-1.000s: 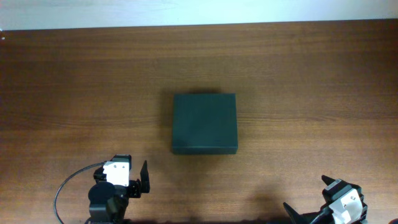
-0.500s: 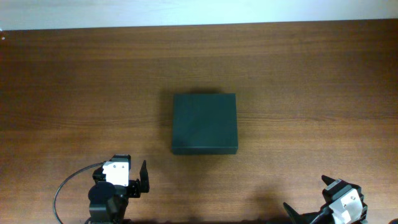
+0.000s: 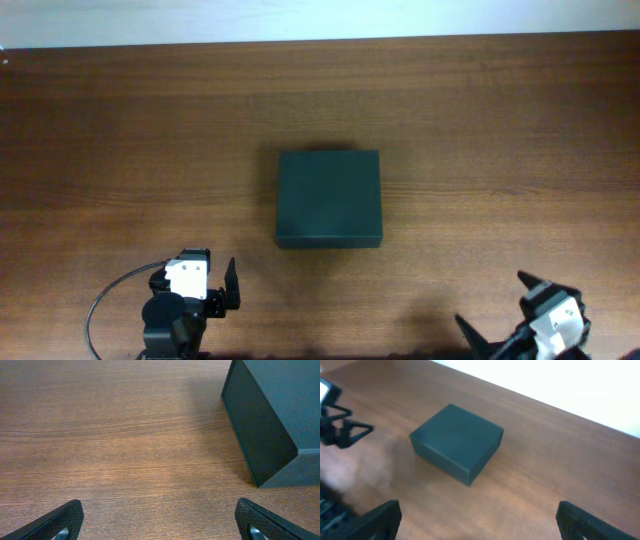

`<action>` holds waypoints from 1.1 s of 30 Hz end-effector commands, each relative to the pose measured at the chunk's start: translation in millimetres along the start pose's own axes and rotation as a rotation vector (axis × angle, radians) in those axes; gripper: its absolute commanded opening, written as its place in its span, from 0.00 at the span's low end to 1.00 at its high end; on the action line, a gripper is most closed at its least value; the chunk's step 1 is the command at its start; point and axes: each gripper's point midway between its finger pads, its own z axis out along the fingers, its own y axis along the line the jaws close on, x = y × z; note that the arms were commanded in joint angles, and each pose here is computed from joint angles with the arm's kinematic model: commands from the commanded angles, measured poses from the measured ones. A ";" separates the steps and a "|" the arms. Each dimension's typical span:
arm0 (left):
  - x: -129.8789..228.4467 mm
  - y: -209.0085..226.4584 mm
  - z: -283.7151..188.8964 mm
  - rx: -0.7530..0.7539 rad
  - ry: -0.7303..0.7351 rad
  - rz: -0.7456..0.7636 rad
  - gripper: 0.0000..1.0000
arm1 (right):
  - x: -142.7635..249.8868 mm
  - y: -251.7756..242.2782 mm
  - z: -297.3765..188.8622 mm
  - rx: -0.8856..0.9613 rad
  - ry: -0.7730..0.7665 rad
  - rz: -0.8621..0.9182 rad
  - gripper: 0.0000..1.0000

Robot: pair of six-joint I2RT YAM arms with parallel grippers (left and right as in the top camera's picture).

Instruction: Pack container

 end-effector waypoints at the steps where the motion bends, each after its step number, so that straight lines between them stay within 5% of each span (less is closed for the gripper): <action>1: 0.7 3.9 1.0 -0.021 -0.007 0.013 0.99 | 17.6 -12.1 18.5 0.050 0.022 0.008 0.99; 15: 0.8 3.9 1.0 -0.021 -0.006 0.013 0.99 | 114.6 -45.0 115.0 0.151 0.052 0.050 0.99; 33: 0.8 3.8 1.0 -0.021 -0.006 0.014 0.99 | 178.3 -44.9 148.9 0.141 0.142 0.091 0.99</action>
